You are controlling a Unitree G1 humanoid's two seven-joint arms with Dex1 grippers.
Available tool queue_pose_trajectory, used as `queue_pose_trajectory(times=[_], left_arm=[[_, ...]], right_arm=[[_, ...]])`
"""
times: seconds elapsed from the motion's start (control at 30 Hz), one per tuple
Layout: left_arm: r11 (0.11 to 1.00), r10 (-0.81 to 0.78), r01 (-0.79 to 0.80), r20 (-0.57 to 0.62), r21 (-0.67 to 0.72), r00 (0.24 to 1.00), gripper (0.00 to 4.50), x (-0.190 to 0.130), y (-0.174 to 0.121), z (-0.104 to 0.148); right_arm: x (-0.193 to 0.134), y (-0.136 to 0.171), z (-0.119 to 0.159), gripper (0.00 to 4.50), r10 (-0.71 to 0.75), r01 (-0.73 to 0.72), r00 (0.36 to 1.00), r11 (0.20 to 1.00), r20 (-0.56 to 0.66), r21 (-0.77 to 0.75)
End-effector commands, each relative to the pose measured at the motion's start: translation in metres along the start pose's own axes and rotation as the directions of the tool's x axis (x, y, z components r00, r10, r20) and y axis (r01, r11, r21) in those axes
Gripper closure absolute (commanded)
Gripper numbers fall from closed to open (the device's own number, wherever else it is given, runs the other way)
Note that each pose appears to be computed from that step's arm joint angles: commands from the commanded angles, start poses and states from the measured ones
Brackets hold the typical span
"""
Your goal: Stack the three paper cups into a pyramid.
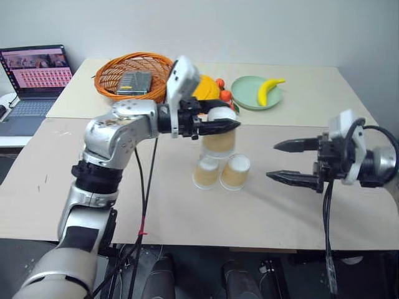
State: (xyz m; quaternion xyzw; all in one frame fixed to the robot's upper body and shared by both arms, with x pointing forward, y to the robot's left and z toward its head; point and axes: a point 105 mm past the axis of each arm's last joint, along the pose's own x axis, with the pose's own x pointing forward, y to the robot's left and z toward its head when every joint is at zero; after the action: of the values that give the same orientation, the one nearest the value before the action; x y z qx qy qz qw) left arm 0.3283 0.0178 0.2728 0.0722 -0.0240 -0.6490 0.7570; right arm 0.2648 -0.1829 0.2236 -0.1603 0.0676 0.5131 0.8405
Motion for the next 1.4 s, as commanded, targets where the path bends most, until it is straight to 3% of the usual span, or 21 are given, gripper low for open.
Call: queue_pose_trajectory(times=[0.03,1.03,1.2,1.4], left_arm=[[0.997,-0.050,0.050,-0.009,0.061,0.999,1.57,0.009,-0.003,0.006],[0.999,-0.008,0.008,-0.014,0.043,1.000,1.57,0.009,-0.004,-0.016],[0.999,-0.005,0.005,-0.002,0.032,1.000,0.04,0.010,-0.005,-0.015],[0.999,0.017,-0.018,0.008,0.050,1.000,0.04,0.010,0.000,-0.010]], right_arm=[[-0.008,0.005,0.013,0.00,-0.033,0.035,0.999,0.998,0.041,-0.052],[-0.004,-0.003,0.022,0.00,-0.059,0.062,0.997,0.996,0.040,-0.064],[-0.005,-0.004,0.023,0.00,-0.064,0.066,0.997,0.996,0.036,-0.066],[-0.005,-0.005,0.023,0.00,-0.065,0.068,0.997,0.995,0.035,-0.067]])
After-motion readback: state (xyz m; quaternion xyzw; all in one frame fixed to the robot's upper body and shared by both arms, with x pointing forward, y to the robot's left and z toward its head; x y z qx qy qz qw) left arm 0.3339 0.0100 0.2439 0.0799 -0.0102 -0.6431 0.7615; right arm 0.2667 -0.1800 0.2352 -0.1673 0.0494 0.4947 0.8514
